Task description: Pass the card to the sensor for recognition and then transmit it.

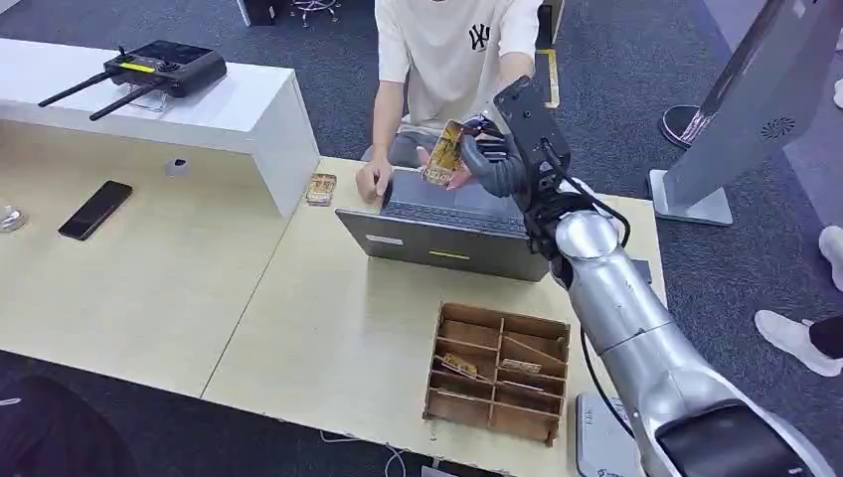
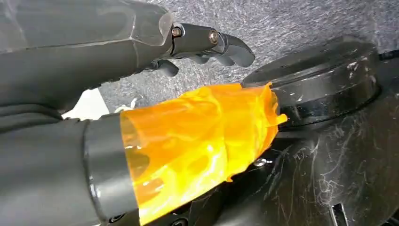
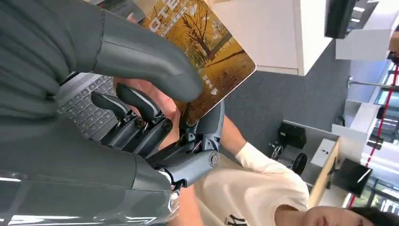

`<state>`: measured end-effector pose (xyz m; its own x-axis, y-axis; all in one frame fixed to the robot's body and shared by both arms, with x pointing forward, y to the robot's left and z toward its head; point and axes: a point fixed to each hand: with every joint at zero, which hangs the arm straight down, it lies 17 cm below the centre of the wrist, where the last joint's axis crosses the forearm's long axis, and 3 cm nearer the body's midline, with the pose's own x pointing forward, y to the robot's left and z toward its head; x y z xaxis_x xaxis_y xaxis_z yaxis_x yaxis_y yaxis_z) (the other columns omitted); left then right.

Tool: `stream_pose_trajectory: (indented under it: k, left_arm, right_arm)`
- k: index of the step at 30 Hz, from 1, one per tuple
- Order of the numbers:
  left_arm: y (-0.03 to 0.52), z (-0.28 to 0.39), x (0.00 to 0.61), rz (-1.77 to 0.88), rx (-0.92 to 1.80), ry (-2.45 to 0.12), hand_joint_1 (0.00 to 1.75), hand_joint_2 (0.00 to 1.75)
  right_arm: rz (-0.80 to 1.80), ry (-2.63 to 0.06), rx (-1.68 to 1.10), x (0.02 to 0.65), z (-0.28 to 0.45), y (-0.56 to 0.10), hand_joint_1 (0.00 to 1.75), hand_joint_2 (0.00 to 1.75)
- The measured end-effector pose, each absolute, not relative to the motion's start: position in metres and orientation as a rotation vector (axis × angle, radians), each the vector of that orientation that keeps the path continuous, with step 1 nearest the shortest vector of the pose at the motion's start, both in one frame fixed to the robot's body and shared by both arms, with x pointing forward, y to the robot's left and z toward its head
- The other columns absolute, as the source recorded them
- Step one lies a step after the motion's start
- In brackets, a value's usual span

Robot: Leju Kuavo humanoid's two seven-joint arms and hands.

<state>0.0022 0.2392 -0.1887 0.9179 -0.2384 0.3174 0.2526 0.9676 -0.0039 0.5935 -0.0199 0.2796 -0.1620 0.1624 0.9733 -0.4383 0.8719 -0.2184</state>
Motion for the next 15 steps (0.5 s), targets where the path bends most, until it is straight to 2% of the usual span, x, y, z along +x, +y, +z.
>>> stream_pose_trajectory:
  k: [7, 8, 9, 15]
  left_arm:
    - [0.241, -0.189, 0.003, -0.241, -0.036, -0.317, 0.0, 0.0]
    - [0.241, -0.189, 0.003, -0.241, -0.033, -0.319, 0.0, 0.0]
    - [0.242, -0.189, 0.004, -0.241, -0.031, -0.319, 0.0, 0.0]
    - [0.243, -0.19, 0.002, -0.242, -0.022, -0.314, 0.0, 0.0]
  right_arm:
    - [0.522, -1.645, 0.188, 0.598, 0.274, -0.023, 1.75, 1.75]
    - [0.524, -1.648, 0.183, 0.598, 0.274, -0.023, 1.38, 1.75]
    - [0.525, -1.65, 0.178, 0.598, 0.273, -0.024, 0.02, 1.75]
    - [0.539, -1.638, 0.154, 0.599, 0.266, -0.026, 0.0, 1.75]
